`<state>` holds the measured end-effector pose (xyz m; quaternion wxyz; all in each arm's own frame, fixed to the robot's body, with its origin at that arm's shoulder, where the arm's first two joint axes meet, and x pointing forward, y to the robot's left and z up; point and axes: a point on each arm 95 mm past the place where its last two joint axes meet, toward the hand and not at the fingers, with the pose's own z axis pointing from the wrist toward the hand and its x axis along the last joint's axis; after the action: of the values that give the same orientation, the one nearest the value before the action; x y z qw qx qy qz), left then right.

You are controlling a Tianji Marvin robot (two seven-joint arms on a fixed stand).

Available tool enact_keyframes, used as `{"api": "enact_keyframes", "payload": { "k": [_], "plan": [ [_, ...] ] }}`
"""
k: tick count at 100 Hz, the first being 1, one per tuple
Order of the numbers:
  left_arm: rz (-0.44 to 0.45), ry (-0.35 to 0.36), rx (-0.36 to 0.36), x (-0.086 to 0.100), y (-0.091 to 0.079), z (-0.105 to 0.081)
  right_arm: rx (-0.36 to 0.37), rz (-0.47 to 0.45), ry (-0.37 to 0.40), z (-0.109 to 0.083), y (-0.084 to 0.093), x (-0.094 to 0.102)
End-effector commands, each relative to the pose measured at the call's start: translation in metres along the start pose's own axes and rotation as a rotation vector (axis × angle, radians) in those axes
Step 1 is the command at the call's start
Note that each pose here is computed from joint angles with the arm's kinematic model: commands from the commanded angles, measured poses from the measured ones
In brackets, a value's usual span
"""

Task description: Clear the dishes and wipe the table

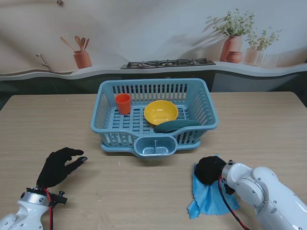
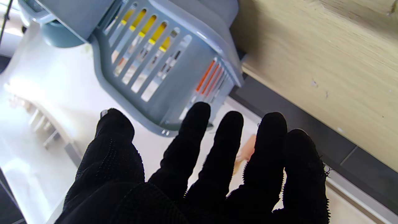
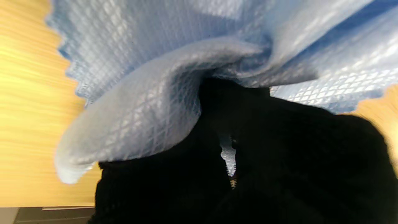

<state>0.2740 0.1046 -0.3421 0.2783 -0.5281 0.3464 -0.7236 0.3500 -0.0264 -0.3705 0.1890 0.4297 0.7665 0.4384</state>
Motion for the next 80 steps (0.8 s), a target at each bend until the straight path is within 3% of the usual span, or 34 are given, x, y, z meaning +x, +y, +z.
{"api": "enact_keyframes", "payload": {
  "k": [1, 17, 31, 80],
  "plan": [
    [-0.007, 0.001, -0.01, 0.001, 0.002, -0.002, 0.082, 0.001, -0.032, -0.006, -0.028, -0.014],
    [-0.005, 0.003, -0.009, 0.001, 0.002, -0.003, 0.08, -0.012, -0.066, -0.014, -0.031, -0.026],
    [-0.008, 0.003, -0.011, 0.001, 0.003, -0.004, 0.068, 0.0, -0.057, -0.011, -0.028, -0.019],
    [-0.012, 0.002, 0.002, 0.001, 0.003, -0.005, 0.075, 0.065, 0.13, 0.041, 0.008, 0.061]
  ]
}}
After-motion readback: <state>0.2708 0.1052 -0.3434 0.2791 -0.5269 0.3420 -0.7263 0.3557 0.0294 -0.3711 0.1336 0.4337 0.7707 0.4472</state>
